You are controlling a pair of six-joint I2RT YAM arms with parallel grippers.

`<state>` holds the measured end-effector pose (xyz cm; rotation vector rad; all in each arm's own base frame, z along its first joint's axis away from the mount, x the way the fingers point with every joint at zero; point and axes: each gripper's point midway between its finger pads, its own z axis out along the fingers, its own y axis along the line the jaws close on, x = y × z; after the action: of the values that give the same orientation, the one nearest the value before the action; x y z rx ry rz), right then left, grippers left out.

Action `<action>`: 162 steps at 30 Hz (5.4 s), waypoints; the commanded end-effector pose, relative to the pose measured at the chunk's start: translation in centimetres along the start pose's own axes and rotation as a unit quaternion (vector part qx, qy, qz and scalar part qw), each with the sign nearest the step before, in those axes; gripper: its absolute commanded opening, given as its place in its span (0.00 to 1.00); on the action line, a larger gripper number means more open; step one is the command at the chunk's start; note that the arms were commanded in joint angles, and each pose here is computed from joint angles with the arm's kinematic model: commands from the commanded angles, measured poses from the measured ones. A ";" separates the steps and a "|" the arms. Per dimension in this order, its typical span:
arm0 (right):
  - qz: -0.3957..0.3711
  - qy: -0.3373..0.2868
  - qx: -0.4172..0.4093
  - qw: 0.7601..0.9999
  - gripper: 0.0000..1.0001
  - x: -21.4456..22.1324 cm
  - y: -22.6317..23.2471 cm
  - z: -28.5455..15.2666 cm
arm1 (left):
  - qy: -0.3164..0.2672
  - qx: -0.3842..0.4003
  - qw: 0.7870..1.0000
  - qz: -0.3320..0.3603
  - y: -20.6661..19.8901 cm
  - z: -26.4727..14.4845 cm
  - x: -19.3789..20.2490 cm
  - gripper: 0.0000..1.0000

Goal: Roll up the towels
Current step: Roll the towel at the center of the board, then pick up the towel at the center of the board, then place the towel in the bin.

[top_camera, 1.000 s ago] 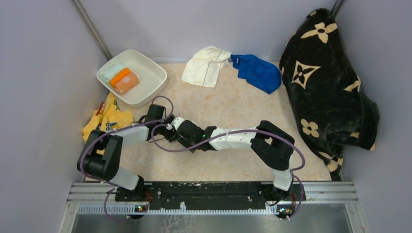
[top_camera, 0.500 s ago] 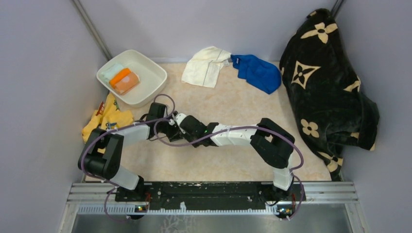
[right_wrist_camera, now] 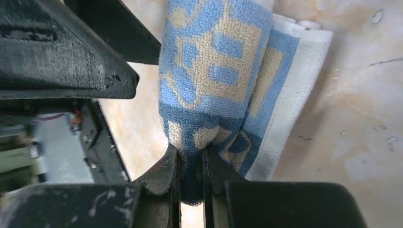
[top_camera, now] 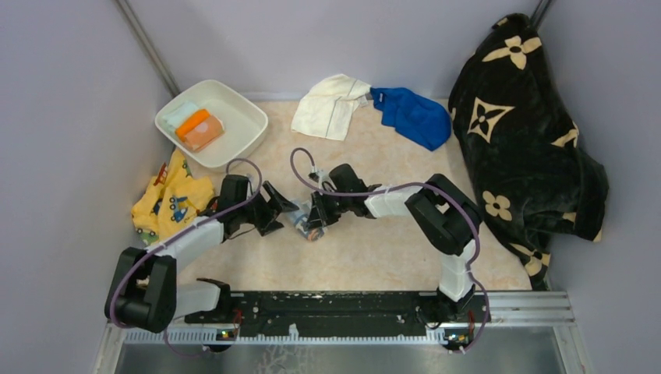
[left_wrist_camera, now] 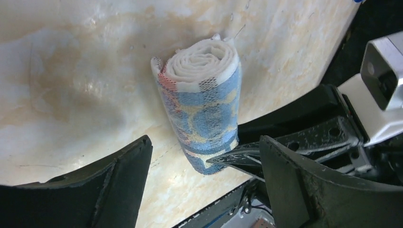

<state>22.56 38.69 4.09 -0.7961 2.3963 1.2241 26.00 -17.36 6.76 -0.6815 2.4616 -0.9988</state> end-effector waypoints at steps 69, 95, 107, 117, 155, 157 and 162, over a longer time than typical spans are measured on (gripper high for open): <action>-0.023 0.019 0.153 0.988 0.68 0.9 -1.1 -13.1 | 0.012 -0.195 0.793 0.577 -3.9 -1.5 -32.0 0.00; -0.006 0.047 0.170 0.984 0.67 -0.6 -2.6 -11.2 | 0.086 -0.204 0.818 0.531 8.9 1.7 -35.1 0.00; 0.000 0.063 0.169 0.983 0.66 -0.6 -3.5 -9.9 | 0.056 -0.379 0.715 0.585 13.6 -0.2 -41.1 0.00; 0.001 0.065 0.168 0.984 0.66 -1.2 -3.5 -9.6 | 0.020 -0.382 0.712 0.589 12.5 0.2 -42.3 0.33; -0.042 -0.058 0.274 0.959 0.69 -6.7 -5.2 -16.6 | -0.194 -0.328 0.755 0.534 -2.7 -10.5 -40.4 1.00; -0.030 -0.086 0.296 0.951 0.69 -8.1 -6.4 -17.9 | -0.229 -0.301 0.777 0.503 -5.6 -11.1 -39.2 1.00; 0.003 -0.162 0.348 0.923 0.72 -9.8 -8.3 -21.7 | -0.233 -0.202 0.829 0.467 -11.1 -7.0 -32.5 1.00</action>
<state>30.97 21.97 10.68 -0.4986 2.5027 0.4376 52.43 5.52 25.50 0.3120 2.1354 0.3156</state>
